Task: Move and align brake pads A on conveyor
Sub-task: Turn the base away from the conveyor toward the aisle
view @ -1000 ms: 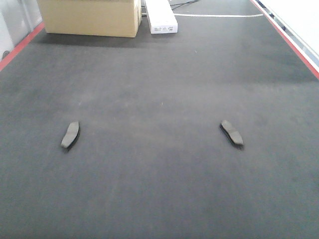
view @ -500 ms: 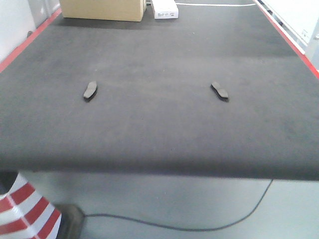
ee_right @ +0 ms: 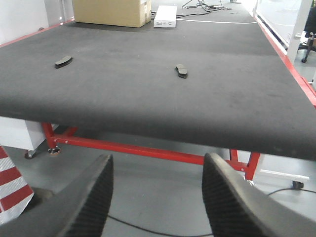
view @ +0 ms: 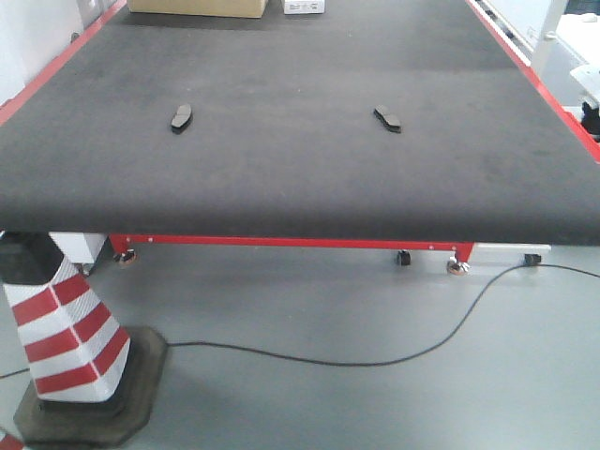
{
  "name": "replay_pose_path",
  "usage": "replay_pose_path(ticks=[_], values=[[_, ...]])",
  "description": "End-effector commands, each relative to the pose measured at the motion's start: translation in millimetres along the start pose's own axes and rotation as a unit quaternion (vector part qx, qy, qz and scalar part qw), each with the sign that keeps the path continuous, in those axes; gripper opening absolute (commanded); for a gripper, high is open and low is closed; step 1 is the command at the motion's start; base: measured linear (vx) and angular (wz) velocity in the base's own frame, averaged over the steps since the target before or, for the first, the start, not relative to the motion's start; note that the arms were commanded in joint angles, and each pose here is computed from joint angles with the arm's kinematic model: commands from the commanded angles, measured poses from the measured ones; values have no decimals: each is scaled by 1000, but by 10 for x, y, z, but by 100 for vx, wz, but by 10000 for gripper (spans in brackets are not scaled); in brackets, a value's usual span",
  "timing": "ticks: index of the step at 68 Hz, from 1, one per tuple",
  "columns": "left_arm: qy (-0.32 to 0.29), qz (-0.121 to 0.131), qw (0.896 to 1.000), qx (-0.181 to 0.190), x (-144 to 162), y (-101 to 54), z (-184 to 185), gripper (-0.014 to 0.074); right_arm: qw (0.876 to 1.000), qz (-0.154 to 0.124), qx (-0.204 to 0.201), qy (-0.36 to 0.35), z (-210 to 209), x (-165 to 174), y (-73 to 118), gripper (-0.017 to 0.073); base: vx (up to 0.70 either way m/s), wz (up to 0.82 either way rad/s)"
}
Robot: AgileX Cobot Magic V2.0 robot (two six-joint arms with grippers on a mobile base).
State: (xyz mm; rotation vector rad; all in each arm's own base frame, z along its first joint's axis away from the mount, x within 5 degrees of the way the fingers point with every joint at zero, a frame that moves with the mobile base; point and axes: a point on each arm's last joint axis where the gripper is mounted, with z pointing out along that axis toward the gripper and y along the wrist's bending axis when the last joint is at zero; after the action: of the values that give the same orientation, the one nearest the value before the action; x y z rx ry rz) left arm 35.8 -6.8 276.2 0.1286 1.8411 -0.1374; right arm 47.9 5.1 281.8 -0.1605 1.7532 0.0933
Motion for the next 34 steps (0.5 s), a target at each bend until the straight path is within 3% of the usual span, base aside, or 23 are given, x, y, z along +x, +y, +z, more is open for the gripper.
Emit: replay_pose_path(ticks=[1, 20, 34], values=[[-46, -4, 999, 5, -145, -8, -29, 502, 999, -9, 1, -42, -15, -136, -2, 398, -34, -4], [-46, -4, 999, 5, -145, -8, -29, 502, 999, -9, 1, -42, -15, -136, -2, 398, -26, -11], [-46, -4, 999, 5, -145, -8, -29, 502, 999, -9, 1, -42, -15, -136, -2, 398, -16, -50]])
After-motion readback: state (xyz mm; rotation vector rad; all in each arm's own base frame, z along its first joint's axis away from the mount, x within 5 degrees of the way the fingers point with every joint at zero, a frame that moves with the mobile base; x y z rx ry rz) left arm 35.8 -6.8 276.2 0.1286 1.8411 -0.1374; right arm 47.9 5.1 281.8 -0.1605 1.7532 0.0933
